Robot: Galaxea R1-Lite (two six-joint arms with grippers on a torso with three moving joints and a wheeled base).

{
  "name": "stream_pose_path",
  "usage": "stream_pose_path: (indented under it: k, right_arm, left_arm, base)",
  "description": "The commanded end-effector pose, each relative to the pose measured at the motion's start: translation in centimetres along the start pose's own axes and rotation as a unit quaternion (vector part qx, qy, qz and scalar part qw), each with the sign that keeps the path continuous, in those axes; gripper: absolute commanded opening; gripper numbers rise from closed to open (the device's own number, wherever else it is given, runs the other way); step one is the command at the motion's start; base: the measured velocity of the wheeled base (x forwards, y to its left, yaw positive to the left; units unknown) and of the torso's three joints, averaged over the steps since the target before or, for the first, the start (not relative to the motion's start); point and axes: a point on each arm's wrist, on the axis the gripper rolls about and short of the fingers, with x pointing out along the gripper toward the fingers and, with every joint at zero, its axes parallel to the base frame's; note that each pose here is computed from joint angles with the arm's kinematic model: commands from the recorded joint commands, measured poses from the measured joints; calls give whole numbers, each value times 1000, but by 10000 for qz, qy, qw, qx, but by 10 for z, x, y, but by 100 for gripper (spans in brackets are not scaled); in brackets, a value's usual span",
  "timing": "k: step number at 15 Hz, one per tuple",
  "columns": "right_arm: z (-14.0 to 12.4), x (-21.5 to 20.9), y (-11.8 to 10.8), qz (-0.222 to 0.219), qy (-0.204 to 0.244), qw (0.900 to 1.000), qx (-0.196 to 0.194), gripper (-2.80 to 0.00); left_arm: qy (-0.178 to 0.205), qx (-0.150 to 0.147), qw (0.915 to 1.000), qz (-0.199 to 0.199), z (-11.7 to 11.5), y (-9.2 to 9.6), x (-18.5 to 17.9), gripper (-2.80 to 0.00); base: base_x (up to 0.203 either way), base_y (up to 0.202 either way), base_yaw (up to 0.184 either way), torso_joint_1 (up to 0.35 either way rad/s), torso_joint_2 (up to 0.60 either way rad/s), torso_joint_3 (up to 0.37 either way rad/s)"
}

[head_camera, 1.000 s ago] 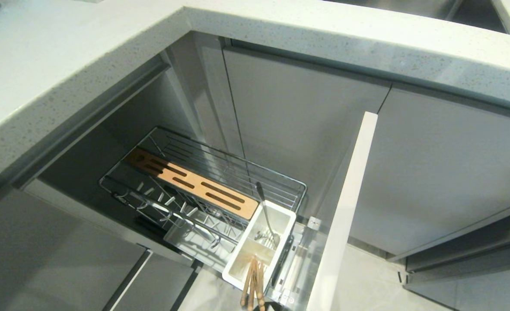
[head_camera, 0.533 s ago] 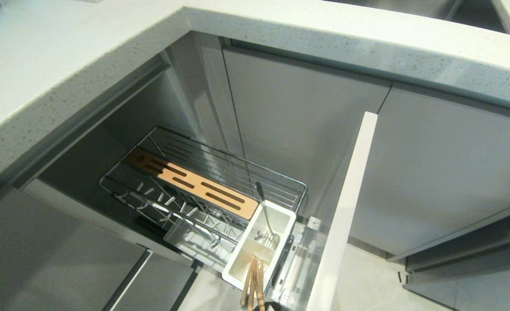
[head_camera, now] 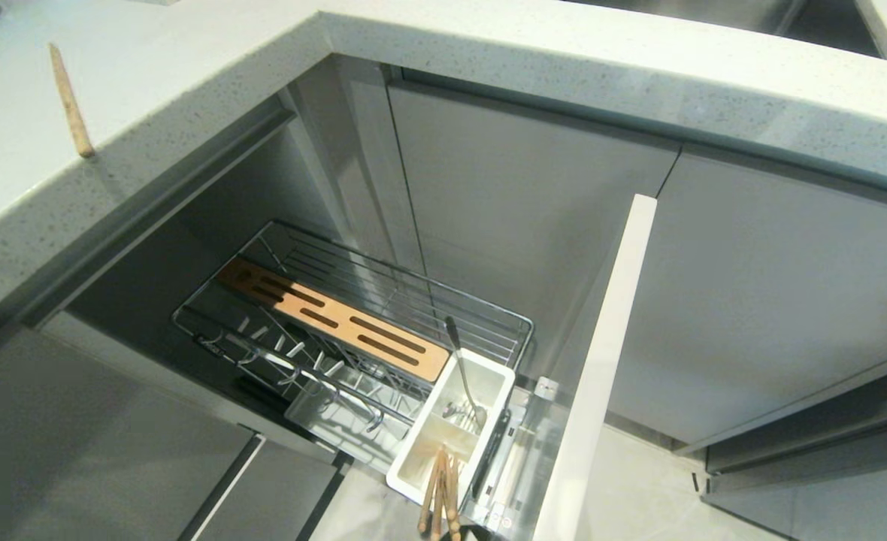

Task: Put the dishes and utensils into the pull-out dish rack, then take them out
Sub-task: Take the chopsticks out of the cupboard

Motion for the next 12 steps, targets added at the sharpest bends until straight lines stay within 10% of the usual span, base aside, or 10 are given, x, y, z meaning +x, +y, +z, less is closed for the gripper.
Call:
stream_pose_path:
  k: [1,6,12]
  right_arm:
    - [0,0,0,2,10,10000,1,-280]
    - [0,0,0,2,10,10000,1,-280]
    - [0,0,0,2,10,10000,1,-280]
  left_arm:
    - [-312,72,9993,-202,4,-10,-10,-280]
    - [-1474,169,9832,-1060,29,-52,-46,-280]
    - [-865,-160,9730,-2135,41,-68,-33,-280]
  base:
    - [0,0,0,0,0,0]
    - [0,0,0,0,0,0]
    - [0,0,0,0,0,0]
